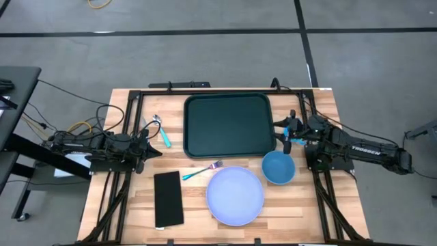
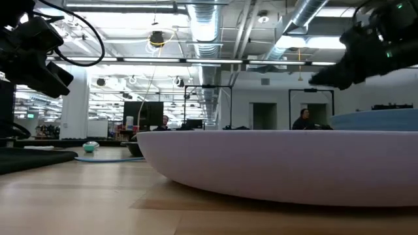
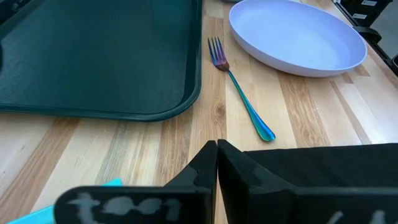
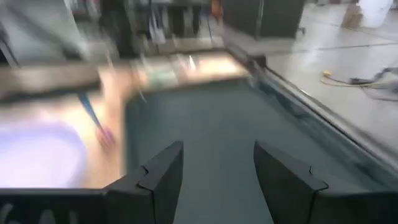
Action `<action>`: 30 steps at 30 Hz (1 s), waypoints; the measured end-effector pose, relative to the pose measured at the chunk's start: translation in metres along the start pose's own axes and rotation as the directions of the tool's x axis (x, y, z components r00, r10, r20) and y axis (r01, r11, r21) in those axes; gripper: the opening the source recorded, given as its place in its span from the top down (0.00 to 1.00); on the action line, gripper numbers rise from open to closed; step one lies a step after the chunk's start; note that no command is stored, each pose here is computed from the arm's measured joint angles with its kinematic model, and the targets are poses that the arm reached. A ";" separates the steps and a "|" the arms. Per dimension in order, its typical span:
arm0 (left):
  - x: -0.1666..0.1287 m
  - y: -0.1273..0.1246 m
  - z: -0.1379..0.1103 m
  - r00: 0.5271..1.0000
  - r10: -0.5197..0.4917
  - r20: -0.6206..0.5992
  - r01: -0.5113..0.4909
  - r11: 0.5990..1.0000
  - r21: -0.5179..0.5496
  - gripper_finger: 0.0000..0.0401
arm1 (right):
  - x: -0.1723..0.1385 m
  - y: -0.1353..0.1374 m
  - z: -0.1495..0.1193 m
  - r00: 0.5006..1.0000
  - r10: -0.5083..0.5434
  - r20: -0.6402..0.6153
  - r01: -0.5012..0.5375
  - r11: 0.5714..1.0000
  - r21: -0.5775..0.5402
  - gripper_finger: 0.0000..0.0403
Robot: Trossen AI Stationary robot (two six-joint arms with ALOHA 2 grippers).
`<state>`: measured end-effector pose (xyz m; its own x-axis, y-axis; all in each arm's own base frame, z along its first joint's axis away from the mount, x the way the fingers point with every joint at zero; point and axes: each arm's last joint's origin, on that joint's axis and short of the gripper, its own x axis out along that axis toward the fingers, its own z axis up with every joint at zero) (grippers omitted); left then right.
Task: Set up tray
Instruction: Put the blue cup on the black serving tray
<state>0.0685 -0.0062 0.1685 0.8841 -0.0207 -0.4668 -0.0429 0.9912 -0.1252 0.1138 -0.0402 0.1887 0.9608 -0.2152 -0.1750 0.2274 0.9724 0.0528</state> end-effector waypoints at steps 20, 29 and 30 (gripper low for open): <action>0.000 0.000 0.000 1.000 0.001 -0.004 -0.001 1.000 0.000 1.00 | -0.019 -0.002 0.086 0.974 -0.120 0.192 0.063 0.958 0.279 0.53; 0.000 0.000 -0.001 1.000 0.001 -0.006 -0.001 1.000 0.000 1.00 | -0.031 -0.010 0.127 0.932 -0.227 -0.281 0.301 0.919 0.255 0.53; 0.000 0.000 -0.001 1.000 0.001 -0.006 -0.001 1.000 0.000 1.00 | -0.032 -0.010 0.129 0.929 -0.198 -0.313 0.280 0.928 0.246 0.53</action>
<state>0.0682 -0.0061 0.1680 0.8814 -0.0203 -0.4719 -0.0438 0.9912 -0.1246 0.1018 -0.0543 0.3206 0.7978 -0.3637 -0.4809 0.5195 0.8194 0.2422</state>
